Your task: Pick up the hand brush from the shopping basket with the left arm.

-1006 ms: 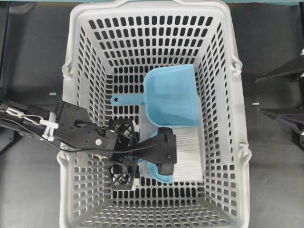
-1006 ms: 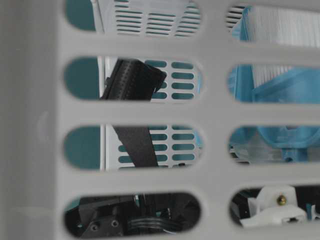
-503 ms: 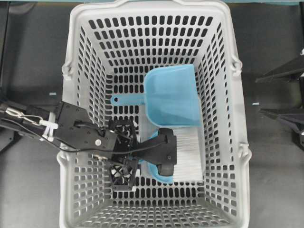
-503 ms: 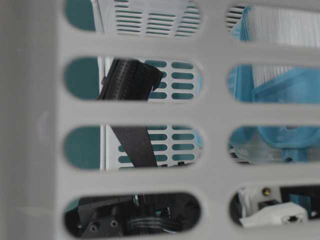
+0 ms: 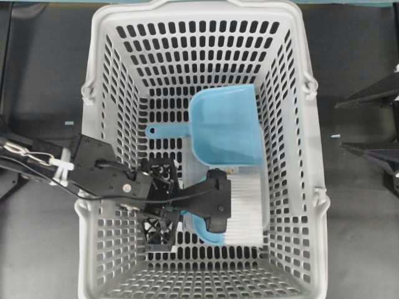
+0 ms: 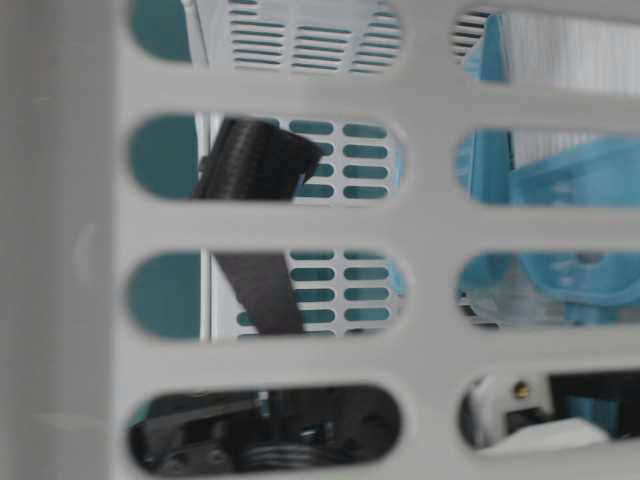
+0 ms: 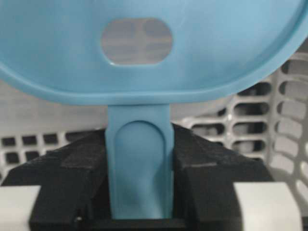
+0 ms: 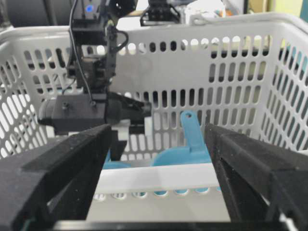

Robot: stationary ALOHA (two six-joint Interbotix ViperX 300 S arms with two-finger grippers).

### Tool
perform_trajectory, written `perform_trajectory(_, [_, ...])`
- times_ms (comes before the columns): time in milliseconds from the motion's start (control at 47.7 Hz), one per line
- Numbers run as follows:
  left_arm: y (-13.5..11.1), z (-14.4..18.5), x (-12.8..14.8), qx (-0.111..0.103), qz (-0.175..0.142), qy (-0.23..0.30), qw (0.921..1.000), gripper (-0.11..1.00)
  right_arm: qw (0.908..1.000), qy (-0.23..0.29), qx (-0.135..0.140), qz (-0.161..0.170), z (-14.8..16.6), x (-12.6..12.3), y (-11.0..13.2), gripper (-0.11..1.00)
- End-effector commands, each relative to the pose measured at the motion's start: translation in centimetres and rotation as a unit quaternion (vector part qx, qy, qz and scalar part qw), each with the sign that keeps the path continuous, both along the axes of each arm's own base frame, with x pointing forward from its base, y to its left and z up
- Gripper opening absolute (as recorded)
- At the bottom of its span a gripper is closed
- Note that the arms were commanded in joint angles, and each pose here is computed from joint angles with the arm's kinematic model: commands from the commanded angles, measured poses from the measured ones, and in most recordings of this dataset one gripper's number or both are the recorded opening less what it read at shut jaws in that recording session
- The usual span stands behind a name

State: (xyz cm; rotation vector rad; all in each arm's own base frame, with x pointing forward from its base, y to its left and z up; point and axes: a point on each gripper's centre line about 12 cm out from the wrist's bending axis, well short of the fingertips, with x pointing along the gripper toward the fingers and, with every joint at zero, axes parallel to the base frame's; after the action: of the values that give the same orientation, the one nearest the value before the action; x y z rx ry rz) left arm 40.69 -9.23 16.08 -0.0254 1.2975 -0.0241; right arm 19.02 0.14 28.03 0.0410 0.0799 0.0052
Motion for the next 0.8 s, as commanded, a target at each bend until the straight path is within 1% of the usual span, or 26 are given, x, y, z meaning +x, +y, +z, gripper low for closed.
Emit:
perform_trajectory(0, [-0.2,3.6,0.1,-0.007,0.000,-0.035,0.9994,0.24,1.0000,-0.005,0.002,-0.001,0.4,0.1,0.0,0.75])
perform_trajectory(105, [0.0,6.9,-0.2,-0.009,0.001,-0.045,0.9989,0.24,1.0000,-0.007,0.002,-0.001,0.4,0.1,0.0,0.75])
perform_trajectory(252, [0.2,12.5,-1.0,-0.011,0.004,-0.060,0.9981,0.24,1.0000,-0.008,0.002,-0.001,0.4,0.1,0.0,0.75])
perform_trajectory(377, [0.5,17.1,-2.1,-0.009,0.007,-0.052,0.9986,0.24,0.9999,-0.011,0.002,-0.001,0.6,0.0,0.0,0.75])
perform_trajectory(503, [0.7,20.7,-2.7,-0.007,0.012,-0.041,0.9991,0.24,0.9999,-0.014,0.002,-0.001,0.7,-0.1,0.0,0.75])
perform_trajectory(608, [0.7,22.3,-2.7,-0.004,0.015,-0.028,0.9995,0.24,0.9999,-0.015,0.002,-0.001,0.8,-0.1,0.0,0.75])
perform_trajectory(776, [0.5,22.1,-2.1,0.001,0.010,-0.013,0.9999,0.24,0.9999,-0.017,0.002,-0.001,0.9,-0.2,0.0,0.75])
